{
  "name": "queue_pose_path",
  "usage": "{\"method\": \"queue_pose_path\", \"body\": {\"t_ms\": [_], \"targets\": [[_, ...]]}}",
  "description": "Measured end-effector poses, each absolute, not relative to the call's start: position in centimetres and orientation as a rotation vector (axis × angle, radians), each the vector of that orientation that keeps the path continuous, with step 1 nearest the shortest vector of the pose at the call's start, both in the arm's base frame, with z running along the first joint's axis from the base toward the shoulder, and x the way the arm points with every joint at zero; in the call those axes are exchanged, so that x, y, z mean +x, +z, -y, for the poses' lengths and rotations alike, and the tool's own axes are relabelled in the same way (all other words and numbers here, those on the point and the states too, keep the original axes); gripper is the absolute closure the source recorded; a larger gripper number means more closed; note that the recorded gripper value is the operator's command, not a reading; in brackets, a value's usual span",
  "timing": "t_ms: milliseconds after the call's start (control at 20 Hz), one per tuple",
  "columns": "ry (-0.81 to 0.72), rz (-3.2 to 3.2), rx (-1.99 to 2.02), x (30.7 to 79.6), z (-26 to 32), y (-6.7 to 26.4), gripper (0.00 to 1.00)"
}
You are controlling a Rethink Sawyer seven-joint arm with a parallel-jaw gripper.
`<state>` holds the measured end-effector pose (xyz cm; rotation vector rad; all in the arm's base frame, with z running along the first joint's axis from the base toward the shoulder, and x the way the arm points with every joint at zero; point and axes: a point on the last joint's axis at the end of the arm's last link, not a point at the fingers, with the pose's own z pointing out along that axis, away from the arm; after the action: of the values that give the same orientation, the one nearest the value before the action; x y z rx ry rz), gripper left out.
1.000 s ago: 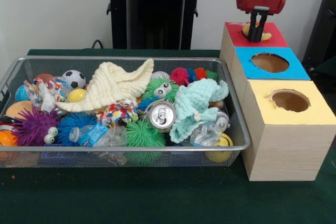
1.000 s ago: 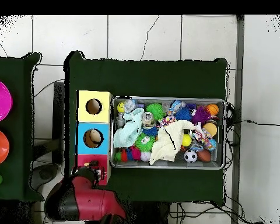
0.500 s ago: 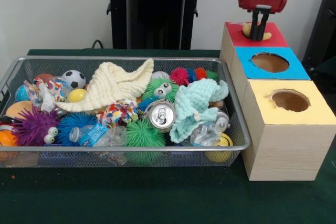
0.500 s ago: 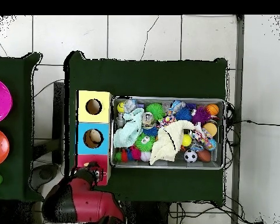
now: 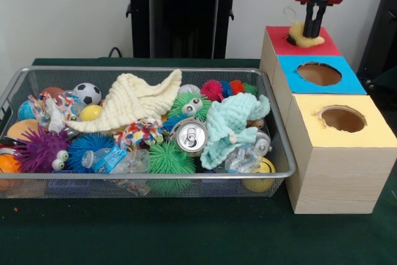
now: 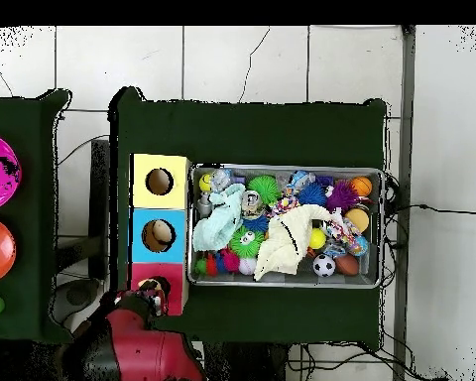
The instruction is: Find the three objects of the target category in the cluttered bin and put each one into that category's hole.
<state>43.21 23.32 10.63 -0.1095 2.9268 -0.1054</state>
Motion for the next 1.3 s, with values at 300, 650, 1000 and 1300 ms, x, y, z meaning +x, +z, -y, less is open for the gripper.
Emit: {"method": "queue_pose_path", "body": {"t_ms": [300, 650, 1000, 1300], "targets": [[-0.104, -2.929, -0.106, 42.7, -23.2, 11.0, 1.0], [-0.112, -2.952, -0.071, 42.1, -22.0, 10.7, 1.0], [-0.129, -2.945, -0.013, 42.5, -20.1, 10.0, 1.0], [-0.134, -2.926, -0.018, 42.4, -20.0, 9.0, 1.0]]}}
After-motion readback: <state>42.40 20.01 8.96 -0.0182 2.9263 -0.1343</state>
